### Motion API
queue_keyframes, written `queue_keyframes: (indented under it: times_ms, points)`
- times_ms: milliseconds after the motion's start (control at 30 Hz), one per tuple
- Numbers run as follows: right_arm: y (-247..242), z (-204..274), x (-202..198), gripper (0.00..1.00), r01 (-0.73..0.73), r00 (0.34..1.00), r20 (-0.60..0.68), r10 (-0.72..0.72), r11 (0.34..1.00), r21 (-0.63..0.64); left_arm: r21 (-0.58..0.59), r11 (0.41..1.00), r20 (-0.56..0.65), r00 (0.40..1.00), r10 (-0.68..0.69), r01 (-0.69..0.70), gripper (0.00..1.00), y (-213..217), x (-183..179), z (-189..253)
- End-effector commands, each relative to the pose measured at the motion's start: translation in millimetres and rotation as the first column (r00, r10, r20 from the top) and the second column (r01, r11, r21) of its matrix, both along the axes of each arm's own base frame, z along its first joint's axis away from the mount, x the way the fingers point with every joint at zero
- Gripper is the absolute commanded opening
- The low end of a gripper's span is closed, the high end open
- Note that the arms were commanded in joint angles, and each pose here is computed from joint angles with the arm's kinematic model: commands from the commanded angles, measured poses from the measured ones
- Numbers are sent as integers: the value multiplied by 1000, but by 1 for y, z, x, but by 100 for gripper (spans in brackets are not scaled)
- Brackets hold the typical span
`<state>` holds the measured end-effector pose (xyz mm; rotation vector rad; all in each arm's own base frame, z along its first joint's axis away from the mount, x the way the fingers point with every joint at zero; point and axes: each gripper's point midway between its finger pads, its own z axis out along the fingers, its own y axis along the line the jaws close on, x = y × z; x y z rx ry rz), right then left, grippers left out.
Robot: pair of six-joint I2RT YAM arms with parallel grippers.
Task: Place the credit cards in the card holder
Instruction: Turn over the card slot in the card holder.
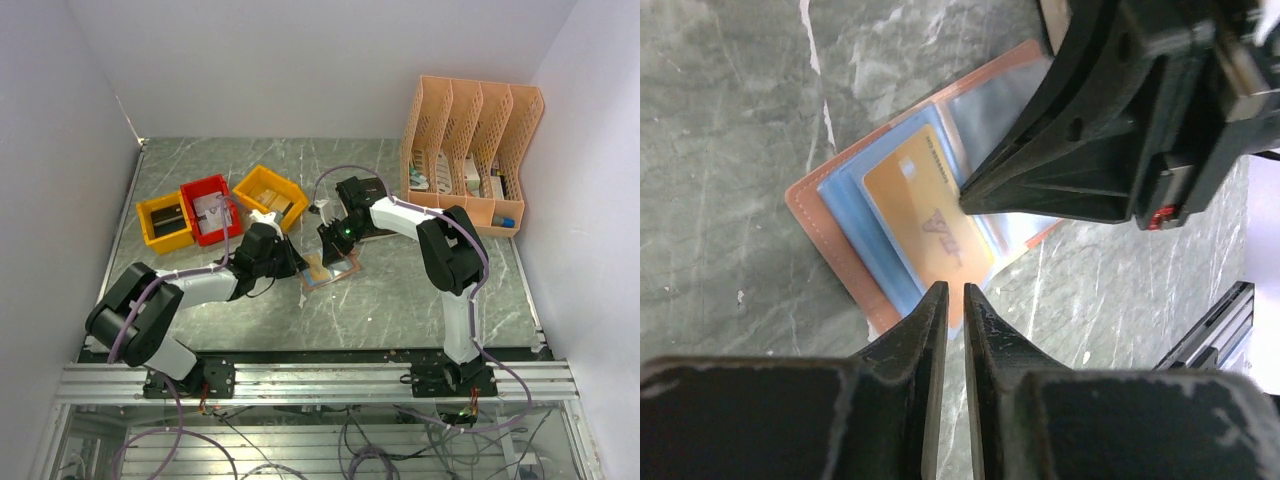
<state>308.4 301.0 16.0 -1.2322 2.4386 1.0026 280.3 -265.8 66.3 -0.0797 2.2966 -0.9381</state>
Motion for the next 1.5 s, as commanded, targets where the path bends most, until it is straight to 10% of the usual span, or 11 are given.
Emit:
queue_keyframes:
  times_ms: [0, 1467]
  points:
    - [-7, -21, -2, 2, -1, 1000, -17, 0, 998, -58, -37, 999, -9, 1000, -9, 9, 24, -9, -1, -1]
    - [-5, -19, -4, 2, -7, 1000, -26, 6, 999, -45, -113, 993, -15, 999, -31, 29, 34, -22, -1, -7]
